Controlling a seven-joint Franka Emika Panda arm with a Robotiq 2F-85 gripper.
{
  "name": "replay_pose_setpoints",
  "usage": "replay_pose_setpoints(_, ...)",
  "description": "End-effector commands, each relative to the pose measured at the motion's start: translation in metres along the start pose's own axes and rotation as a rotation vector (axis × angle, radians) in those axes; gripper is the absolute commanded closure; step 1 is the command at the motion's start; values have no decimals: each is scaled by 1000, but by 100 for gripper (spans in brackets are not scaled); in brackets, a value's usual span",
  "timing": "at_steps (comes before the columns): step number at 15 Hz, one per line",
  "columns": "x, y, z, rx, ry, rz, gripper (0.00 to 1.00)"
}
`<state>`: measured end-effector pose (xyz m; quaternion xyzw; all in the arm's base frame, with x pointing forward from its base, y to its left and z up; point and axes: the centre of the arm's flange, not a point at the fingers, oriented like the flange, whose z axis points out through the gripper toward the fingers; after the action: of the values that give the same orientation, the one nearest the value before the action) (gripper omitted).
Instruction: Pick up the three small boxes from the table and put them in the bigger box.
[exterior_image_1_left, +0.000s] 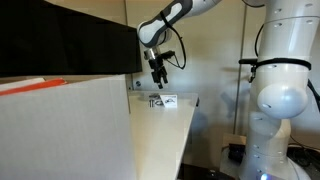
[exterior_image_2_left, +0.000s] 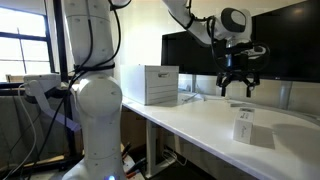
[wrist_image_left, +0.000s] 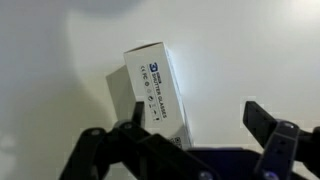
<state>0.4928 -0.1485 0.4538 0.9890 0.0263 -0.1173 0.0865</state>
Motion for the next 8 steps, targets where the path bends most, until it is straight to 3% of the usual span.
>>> replay_pose_setpoints(1,4,17,19,35,9,55,0)
replay_pose_setpoints(8,1,59,44,44,-4,110,0)
